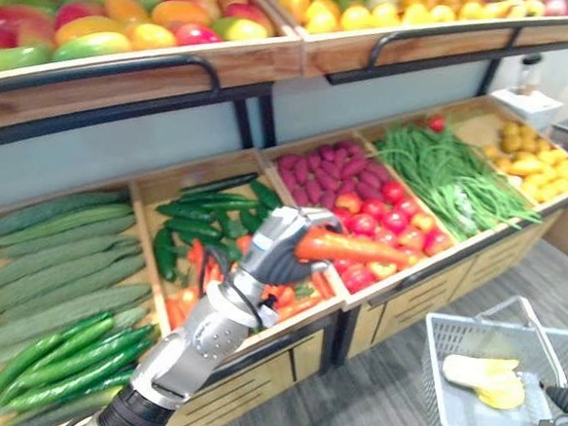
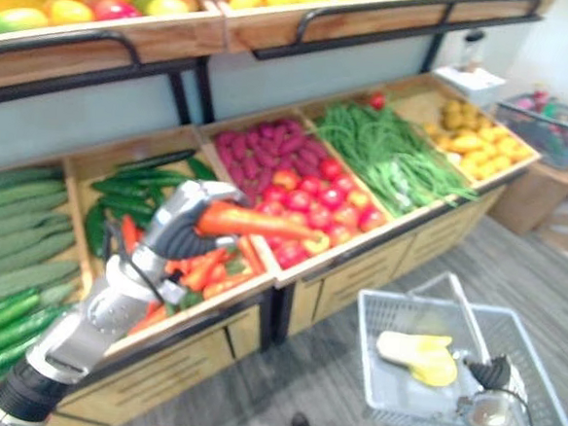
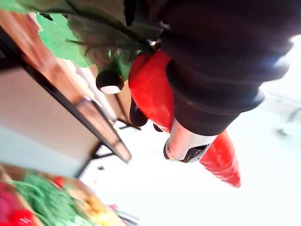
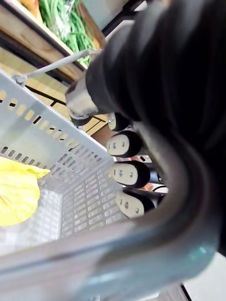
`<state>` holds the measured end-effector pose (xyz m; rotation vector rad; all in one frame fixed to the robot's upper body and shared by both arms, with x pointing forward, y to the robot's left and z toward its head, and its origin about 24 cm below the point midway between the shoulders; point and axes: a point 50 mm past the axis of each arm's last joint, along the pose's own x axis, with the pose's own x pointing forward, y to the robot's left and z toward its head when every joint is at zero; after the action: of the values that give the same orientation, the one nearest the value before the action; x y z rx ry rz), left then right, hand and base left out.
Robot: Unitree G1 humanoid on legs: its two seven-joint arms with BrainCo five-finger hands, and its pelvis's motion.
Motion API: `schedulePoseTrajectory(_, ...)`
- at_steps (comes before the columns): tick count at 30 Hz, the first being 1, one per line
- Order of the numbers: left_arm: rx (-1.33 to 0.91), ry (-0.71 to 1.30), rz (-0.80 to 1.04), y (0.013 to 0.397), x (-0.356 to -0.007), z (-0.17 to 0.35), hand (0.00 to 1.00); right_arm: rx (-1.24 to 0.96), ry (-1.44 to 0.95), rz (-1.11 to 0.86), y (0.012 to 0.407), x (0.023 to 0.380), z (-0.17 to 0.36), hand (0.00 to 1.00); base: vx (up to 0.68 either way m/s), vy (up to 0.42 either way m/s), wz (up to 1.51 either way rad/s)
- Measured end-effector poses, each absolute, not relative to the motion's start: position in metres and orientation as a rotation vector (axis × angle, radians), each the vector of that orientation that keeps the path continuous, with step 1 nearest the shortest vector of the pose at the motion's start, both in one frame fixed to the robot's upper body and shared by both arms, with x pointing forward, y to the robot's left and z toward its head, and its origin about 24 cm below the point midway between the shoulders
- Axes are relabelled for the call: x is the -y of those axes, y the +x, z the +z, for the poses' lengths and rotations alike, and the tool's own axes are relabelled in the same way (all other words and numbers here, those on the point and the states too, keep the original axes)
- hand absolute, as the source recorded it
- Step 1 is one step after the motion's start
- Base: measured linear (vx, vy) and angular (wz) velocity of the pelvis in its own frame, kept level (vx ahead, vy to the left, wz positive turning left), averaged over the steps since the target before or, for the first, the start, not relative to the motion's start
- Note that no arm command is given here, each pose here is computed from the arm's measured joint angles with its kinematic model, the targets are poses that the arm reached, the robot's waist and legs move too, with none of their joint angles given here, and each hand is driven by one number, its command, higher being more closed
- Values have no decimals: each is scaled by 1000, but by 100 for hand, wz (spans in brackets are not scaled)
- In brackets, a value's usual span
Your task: Pick vegetable in the basket
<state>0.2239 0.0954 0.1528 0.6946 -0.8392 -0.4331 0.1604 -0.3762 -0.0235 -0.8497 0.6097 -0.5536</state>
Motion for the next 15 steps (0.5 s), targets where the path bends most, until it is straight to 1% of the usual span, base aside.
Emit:
schedulePoseTrajectory(3, 879, 628, -610, 219, -72, 157, 100, -471, -982, -423, 187, 363, 3, 100, 16, 4, -86)
schedulePoseTrajectory(4, 894, 625, -639, 218, -68, 158, 100, -447, -1002, -400, 192, 360, 7, 100, 13, 12, -73)
schedulePoseTrajectory(6, 921, 600, -757, 215, -53, 159, 100, -345, -1062, -313, 208, 344, 22, 100, 7, 23, -65)
schedulePoseTrajectory(8, 917, 612, -819, 212, -47, 154, 100, -252, -1100, -238, 220, 328, 33, 100, -13, 41, -60)
schedulePoseTrajectory(10, 866, 634, -940, 209, -39, 141, 100, -140, -1136, -139, 236, 309, 48, 100, -16, 59, -75)
schedulePoseTrajectory(11, 859, 636, -953, 209, -38, 139, 100, -127, -1140, -128, 237, 307, 49, 100, -21, 63, -76)
schedulePoseTrajectory(12, 834, 644, -1005, 208, -34, 133, 100, -70, -1156, -68, 243, 295, 55, 100, -19, 60, -49)
schedulePoseTrajectory(15, 829, 666, -1074, 205, -28, 128, 100, -1, -1160, 23, 250, 276, 60, 100, -23, 44, -41)
